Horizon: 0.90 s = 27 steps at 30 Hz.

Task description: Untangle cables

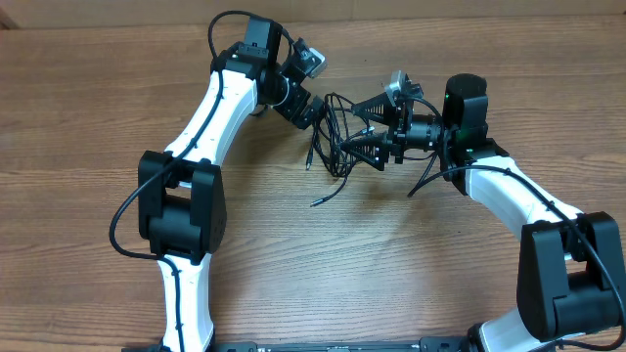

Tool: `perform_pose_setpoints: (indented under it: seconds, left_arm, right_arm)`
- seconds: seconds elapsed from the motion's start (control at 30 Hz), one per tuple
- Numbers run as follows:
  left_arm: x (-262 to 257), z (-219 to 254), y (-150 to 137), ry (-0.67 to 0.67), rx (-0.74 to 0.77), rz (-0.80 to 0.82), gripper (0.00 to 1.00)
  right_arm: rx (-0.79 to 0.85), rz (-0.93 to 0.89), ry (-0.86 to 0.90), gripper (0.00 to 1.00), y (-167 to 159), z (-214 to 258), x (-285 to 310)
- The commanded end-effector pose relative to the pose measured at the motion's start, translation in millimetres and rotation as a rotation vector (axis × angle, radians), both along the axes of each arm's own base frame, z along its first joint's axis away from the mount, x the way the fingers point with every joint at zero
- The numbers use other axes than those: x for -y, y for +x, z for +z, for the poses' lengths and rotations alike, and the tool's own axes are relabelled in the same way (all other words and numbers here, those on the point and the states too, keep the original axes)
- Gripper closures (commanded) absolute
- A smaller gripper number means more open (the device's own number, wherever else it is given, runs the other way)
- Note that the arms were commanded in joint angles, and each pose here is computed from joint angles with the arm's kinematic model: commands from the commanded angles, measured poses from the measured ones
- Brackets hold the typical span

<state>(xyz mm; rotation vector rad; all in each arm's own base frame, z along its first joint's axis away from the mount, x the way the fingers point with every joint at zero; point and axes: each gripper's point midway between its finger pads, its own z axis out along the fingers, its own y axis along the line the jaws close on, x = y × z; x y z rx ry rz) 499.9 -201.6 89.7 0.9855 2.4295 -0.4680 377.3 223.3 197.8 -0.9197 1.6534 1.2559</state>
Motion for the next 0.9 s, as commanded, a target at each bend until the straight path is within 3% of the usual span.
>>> perform_pose_setpoints:
  seconds: [0.0, 0.3, 0.57, 0.73, 0.87]
  left_arm:
    - [4.2, 6.0, 3.5, -0.045, -0.013, 0.051, 0.01]
    - [19.5, 11.3, -1.5, -0.12, -0.052, 0.061, 0.0]
    - [38.4, 1.9, -25.2, -0.071, -0.112, 0.028, 0.0]
    - [31.6, -6.9, -19.8, 0.03, -0.112, 0.184, 0.0]
    - [36.8, -8.1, -16.5, 0.026, -0.107, 0.227, 0.0]
  right_arm:
    - [0.012, -0.002, -0.002, 0.0, 1.8, 1.7, 0.0]
    - [0.019, -0.002, -0.004, 0.0, 2.0, 1.7, 0.0]
    - [0.02, -0.009, -0.007, 0.0, 3.1, 1.3, 0.3]
    - [0.019, -0.008, -0.007, 0.0, 3.0, 1.2, 0.3]
    - [0.019, -0.009, -0.007, 0.0, 3.1, 1.2, 0.3]
